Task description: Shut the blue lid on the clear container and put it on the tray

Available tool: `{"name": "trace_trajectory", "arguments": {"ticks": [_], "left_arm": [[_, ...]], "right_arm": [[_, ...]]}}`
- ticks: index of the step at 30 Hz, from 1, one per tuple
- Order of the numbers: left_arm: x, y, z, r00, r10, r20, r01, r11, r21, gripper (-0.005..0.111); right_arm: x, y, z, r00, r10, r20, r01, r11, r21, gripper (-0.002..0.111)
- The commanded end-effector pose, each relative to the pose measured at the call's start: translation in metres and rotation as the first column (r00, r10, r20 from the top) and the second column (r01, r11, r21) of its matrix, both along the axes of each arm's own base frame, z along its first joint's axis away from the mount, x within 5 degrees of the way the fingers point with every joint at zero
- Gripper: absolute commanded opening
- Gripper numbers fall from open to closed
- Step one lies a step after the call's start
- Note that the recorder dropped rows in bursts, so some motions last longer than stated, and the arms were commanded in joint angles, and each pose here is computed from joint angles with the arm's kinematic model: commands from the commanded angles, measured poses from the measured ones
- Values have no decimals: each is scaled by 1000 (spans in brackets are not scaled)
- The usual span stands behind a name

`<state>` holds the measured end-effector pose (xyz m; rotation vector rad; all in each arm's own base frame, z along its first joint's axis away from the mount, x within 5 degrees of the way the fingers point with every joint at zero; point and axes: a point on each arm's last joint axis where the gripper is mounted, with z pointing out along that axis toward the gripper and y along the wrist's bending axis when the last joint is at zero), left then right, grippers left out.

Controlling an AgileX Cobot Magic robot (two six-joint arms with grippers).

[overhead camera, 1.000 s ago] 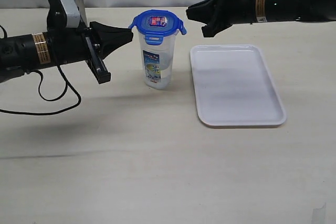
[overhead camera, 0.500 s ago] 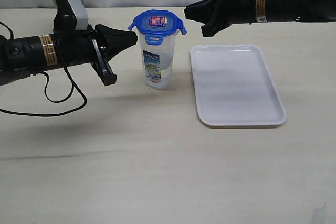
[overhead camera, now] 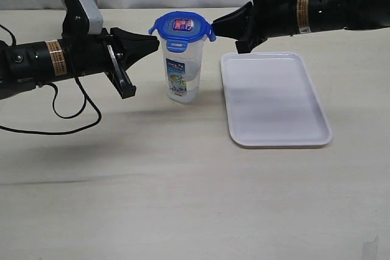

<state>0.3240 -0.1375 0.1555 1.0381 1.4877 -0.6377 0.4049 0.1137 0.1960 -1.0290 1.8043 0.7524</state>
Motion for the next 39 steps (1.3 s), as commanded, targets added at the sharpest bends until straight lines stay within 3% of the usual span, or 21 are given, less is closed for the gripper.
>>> {"name": "trace_trajectory", "arguments": {"ticks": [1, 28, 33, 36, 39], "left_arm": [[1, 0, 0, 1000, 28, -11, -28, 999, -16, 0], [2, 1, 0, 999, 44, -10, -44, 999, -17, 0], [5, 4, -5, 996, 85, -19, -84, 996, 35, 0], [1, 3, -9, 999, 42, -24, -40, 995, 89, 0], [5, 5, -8, 996, 88, -33, -86, 993, 76, 0]], "right_arm": [[-3, 2, 1, 999, 33, -12, -33, 999, 19, 4], [-6, 1, -4, 997, 37, -61, -38, 999, -23, 4], [-5, -1, -4, 998, 24, -55, -26, 999, -35, 4], [-4, -2, -3, 999, 15, -47, -17, 999, -49, 4], [-3, -3, -3, 999, -4, -41, 1, 998, -61, 4]]}}
